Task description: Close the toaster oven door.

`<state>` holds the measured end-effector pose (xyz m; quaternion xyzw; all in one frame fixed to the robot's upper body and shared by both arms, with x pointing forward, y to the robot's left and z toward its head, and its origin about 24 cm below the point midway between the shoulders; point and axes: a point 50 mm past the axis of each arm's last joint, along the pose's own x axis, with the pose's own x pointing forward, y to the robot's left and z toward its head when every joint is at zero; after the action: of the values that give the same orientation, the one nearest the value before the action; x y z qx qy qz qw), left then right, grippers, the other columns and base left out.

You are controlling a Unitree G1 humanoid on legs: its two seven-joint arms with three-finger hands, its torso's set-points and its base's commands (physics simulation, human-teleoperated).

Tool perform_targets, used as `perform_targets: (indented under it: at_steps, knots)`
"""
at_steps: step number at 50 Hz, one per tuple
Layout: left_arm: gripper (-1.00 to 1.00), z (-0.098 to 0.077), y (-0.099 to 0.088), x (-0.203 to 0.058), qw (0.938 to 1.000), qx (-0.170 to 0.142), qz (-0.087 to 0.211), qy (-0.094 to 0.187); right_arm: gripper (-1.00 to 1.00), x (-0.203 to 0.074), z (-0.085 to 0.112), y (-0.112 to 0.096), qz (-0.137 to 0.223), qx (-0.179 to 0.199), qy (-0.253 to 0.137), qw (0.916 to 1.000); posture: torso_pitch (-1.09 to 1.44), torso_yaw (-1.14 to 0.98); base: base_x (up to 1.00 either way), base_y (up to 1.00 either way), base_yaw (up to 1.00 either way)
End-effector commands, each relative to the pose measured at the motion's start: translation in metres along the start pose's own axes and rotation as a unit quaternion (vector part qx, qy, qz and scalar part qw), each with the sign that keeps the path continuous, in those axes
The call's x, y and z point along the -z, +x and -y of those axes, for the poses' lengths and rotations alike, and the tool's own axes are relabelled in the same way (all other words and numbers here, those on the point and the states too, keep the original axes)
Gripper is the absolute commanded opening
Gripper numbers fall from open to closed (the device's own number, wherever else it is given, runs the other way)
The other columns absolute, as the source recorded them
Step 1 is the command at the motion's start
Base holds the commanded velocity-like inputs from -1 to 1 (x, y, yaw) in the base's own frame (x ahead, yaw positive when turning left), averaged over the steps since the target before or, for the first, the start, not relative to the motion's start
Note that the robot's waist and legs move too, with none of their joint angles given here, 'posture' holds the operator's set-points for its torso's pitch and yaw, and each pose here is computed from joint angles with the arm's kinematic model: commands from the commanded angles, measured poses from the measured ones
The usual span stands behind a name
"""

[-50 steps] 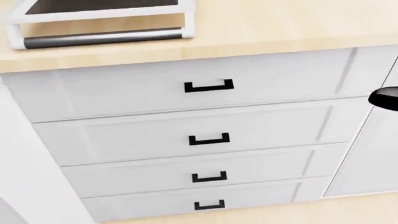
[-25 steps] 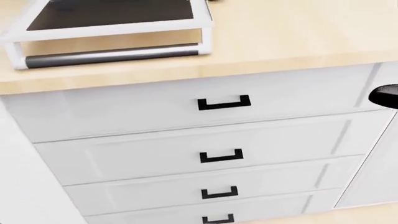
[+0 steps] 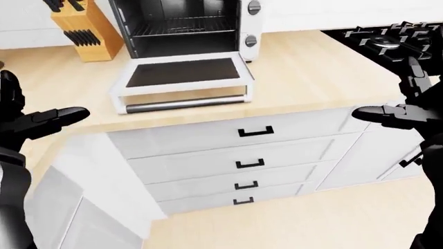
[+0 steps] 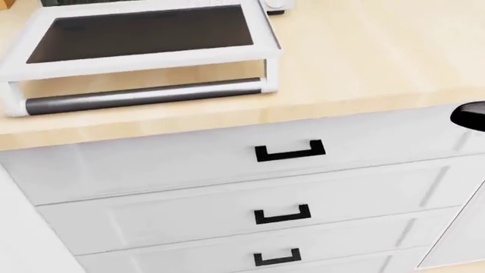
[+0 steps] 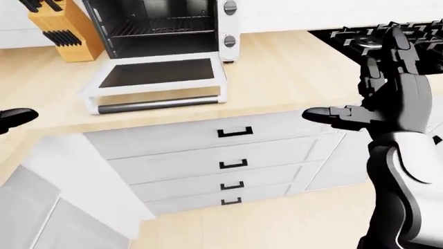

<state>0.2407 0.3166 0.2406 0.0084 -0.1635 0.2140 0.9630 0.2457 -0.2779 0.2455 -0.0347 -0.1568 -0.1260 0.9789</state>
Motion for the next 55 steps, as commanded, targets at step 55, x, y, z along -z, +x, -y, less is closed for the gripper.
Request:
perform_targets:
  at_steps: [55]
  knots:
    - [1.00, -0.0033, -0.0008, -0.0155, 0.9992, -0.006, 0.038, 0.004, 1.00, -0.0146, -0.0028, 0.0001, 0.035, -0.006, 0.000, 0.9994, 0.00, 0.00, 0.17, 0.13, 0.00]
